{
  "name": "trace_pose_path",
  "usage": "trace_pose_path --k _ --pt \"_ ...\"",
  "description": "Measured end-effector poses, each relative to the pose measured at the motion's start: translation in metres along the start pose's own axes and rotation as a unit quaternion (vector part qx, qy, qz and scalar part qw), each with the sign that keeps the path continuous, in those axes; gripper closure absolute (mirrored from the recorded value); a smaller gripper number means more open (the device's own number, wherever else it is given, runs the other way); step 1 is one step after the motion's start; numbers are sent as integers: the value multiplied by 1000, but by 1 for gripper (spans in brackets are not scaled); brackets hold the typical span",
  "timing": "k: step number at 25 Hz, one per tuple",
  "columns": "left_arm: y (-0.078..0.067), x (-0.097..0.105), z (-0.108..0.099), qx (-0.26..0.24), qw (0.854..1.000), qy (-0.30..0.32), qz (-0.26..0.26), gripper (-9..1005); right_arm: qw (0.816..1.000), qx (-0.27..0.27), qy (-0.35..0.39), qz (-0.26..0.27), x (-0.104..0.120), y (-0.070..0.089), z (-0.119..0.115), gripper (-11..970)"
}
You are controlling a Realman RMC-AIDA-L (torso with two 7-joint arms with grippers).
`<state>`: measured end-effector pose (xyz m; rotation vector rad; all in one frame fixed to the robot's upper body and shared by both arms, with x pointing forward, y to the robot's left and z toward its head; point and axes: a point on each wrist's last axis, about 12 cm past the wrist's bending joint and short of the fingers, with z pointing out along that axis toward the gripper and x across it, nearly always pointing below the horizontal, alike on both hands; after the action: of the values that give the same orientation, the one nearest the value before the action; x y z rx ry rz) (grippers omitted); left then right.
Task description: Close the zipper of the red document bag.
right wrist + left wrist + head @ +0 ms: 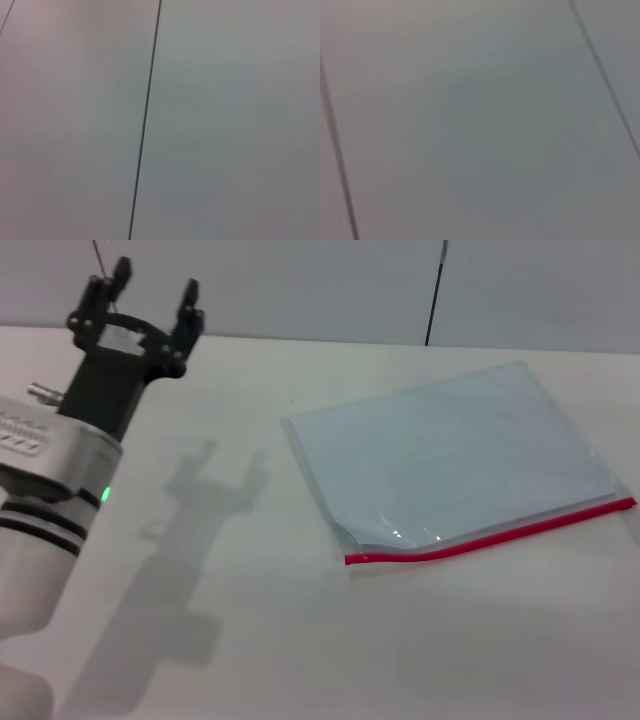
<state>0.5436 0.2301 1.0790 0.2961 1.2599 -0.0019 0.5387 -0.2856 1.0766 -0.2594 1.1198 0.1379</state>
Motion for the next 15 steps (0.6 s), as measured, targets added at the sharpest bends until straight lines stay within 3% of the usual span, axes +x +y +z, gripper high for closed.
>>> trace_pose_path --k 5,15 --pt "13 3 -4 -29 999 -10 -31 288 1000 0 -4 1 -1 0 0 156" --pt "15 5 -4 -34 999 -10 -39 296 1000 -5 -2 2 0 1 1 163"
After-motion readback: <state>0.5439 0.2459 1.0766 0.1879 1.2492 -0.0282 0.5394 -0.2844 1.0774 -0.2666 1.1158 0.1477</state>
